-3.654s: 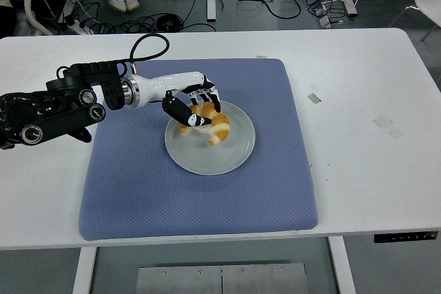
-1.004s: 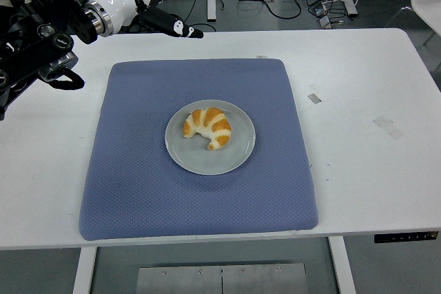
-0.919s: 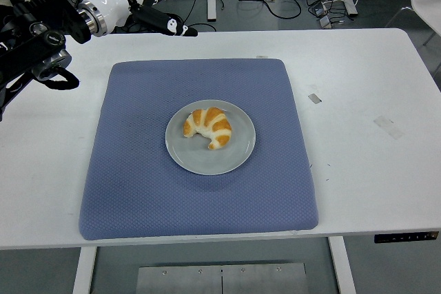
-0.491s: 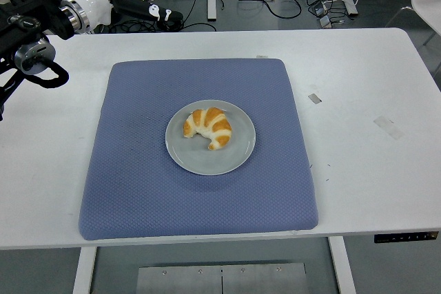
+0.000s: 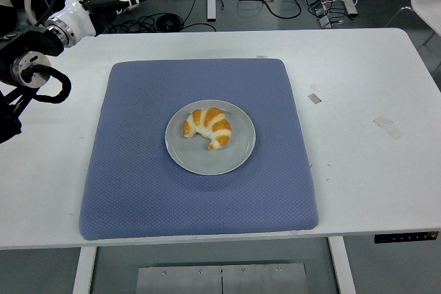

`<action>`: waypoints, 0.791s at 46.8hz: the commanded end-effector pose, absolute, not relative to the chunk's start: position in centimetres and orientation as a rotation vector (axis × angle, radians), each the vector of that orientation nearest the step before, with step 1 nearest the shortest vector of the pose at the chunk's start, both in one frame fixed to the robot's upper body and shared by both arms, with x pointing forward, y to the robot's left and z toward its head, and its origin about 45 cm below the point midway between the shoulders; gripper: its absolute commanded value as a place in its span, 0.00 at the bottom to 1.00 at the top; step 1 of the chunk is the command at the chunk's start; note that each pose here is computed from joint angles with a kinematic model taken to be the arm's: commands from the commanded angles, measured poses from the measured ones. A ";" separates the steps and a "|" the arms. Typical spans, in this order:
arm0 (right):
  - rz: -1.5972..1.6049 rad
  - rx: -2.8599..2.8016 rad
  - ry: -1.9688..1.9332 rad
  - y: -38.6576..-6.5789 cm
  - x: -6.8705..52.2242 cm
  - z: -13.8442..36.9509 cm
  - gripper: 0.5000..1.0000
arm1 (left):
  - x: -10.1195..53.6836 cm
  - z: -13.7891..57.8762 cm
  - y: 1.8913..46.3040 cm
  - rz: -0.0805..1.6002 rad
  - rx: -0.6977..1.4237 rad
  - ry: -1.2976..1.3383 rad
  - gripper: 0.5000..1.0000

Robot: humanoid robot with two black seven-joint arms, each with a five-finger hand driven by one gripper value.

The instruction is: Place the bread on the plate

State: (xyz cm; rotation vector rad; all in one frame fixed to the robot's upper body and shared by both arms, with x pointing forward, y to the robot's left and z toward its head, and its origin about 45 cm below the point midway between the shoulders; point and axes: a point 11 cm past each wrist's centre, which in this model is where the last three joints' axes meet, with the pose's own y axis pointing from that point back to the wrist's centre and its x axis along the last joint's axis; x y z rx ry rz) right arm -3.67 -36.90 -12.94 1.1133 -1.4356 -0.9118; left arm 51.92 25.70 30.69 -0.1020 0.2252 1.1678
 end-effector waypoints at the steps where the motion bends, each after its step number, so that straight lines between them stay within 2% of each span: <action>1: -0.912 1.113 -1.435 -36.9 -3.7 -12.9 1.00 | 51.9 30.2 26.5 1.198 -0.138 0.258 0.97; 16: -0.912 1.113 -1.435 -36.9 -3.7 -12.9 1.00 | 51.6 28.1 29.1 1.277 -0.194 0.333 0.97; 37: -0.920 1.122 -1.435 -36.6 -3.6 -13.0 1.00 | 51.2 26.6 29.6 1.294 -0.264 0.405 0.96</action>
